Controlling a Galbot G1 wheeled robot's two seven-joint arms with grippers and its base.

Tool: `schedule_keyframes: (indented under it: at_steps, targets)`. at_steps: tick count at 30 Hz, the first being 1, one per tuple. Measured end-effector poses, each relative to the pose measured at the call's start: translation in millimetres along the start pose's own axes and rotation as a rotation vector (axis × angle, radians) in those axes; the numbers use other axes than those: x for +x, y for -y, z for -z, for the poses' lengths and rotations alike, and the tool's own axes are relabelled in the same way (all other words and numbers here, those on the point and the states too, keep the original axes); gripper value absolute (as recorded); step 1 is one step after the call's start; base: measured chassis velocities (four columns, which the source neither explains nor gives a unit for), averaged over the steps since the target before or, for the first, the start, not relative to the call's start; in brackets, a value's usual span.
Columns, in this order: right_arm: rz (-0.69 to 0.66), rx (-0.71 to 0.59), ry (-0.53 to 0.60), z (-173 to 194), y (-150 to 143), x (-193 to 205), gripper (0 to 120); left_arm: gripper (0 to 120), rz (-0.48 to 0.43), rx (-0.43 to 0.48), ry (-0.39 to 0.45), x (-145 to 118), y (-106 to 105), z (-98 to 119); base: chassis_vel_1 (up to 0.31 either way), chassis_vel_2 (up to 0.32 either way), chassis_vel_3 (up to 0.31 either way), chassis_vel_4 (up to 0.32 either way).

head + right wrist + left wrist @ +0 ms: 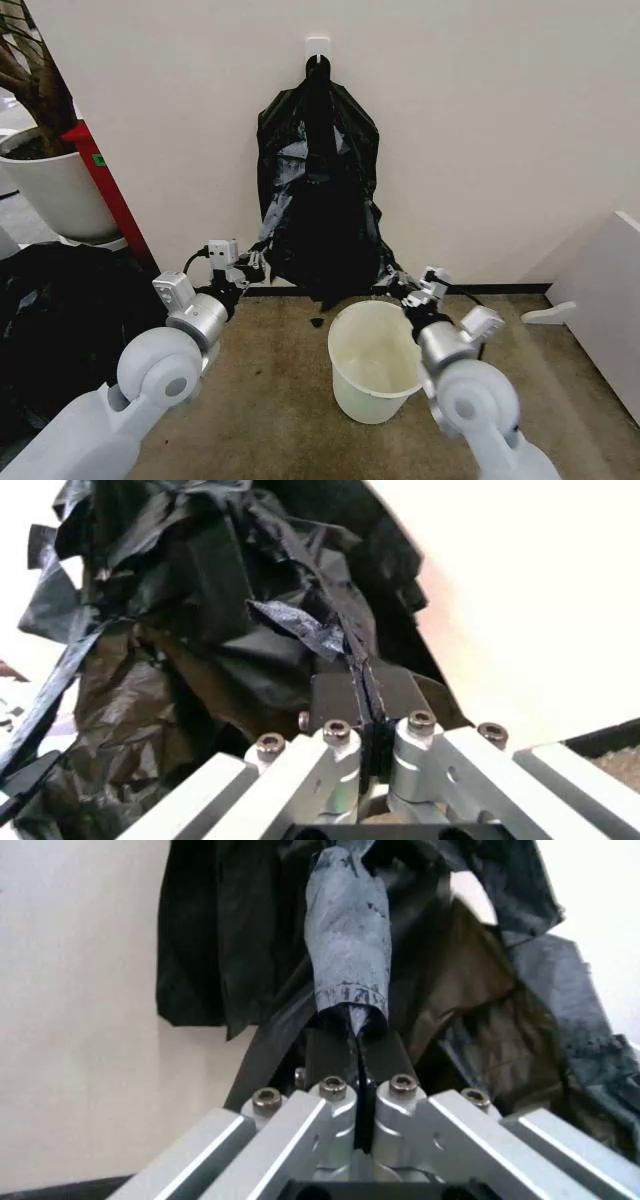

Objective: Place the garbage bag over the trash bin.

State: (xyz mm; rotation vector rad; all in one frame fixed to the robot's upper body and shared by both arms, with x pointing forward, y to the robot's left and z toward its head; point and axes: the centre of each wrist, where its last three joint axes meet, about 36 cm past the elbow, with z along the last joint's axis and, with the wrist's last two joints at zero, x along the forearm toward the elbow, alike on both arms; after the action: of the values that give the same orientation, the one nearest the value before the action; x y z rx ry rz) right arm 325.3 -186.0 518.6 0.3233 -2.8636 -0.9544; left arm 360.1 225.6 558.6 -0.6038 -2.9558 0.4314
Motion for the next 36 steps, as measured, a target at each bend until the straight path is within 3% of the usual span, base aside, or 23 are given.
schedule_keyframes:
  at_steps: [4, 10, 14, 18, 28, 36]
  targets:
    - [-0.016, -0.019, -0.021, -2.3, -4.8, 15.5, 0, 0, -0.003, 0.013, -0.029, 14.8, 5.5, -6.3, 0.000, 0.000, 0.000, 0.000]
    - [-0.069, -0.054, -0.083, -27.5, 2.2, 52.8, 0, 0, 0.010, 0.006, -0.104, 44.0, 11.2, -47.2, 0.000, 0.000, 0.000, 0.000]
    - [-0.083, -0.051, -0.087, -26.7, 1.6, 67.5, 0, 0, -0.012, 0.009, -0.125, 54.0, 20.0, -56.5, 0.000, 0.000, 0.000, 0.000]
    - [-0.098, -0.033, -0.060, -15.3, -2.6, 74.5, 0, 0, -0.035, 0.008, -0.104, 56.5, 26.3, -48.7, 0.000, 0.000, 0.000, 0.000]
    - [-0.186, -0.023, 0.038, 33.0, -0.7, 62.1, 0, 0, -0.097, 0.013, 0.014, 54.7, 26.0, 4.7, 0.000, 0.000, 0.000, 0.000]
    - [-0.218, 0.010, 0.114, 56.7, 16.2, 64.8, 0, 0, -0.191, 0.092, -0.020, 50.5, 25.9, 13.2, 0.000, 0.000, 0.000, 0.000]
